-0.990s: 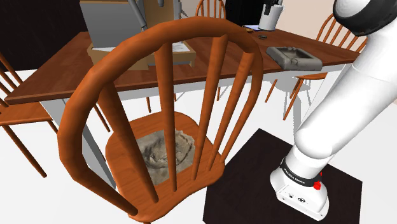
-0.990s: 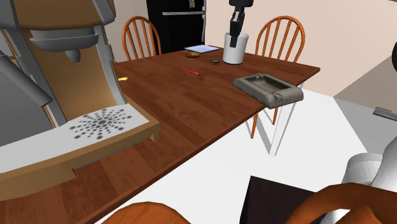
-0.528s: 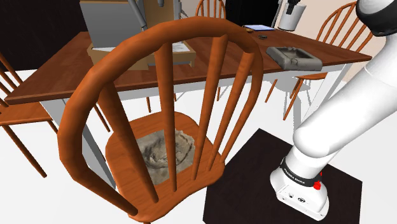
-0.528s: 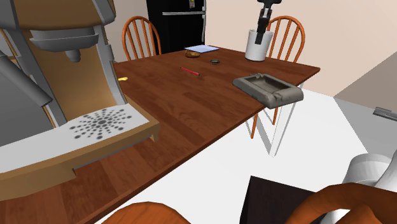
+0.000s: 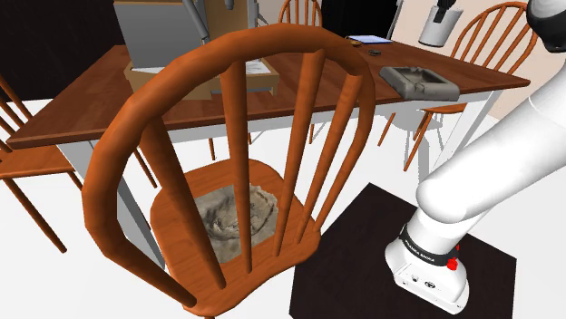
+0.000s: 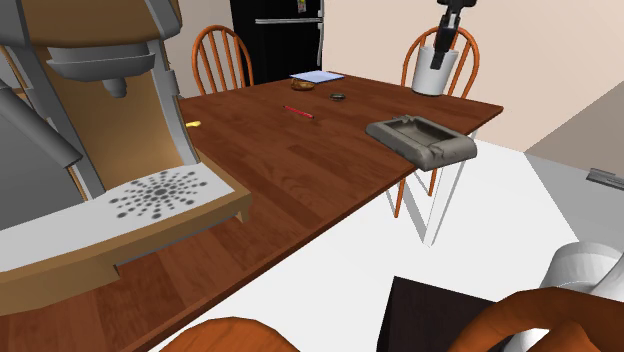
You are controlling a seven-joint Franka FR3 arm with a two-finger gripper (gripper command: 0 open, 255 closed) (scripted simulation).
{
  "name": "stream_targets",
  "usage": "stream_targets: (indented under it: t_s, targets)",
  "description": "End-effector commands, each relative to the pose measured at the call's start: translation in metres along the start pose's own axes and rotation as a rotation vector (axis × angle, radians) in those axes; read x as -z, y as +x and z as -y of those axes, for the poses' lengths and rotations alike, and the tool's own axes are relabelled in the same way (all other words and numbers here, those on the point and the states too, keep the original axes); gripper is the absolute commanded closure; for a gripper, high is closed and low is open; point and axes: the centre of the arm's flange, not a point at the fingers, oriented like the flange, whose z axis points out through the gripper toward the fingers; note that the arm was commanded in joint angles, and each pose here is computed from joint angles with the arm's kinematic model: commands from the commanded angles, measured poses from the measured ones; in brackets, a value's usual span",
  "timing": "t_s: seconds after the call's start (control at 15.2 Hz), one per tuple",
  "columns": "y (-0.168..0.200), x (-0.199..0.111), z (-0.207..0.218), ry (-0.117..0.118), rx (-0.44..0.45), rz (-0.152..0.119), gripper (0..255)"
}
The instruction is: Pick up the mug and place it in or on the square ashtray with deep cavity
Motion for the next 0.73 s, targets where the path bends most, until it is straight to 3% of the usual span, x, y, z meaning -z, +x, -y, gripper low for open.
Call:
stream_targets:
  t_s: [0.0,0.66]
  targets:
    - [-0.002,-0.009,0.001,0.0,0.001,0.0,255]
    - [-0.006,-0.062,0.005,0.0,0.001,0.0,255]
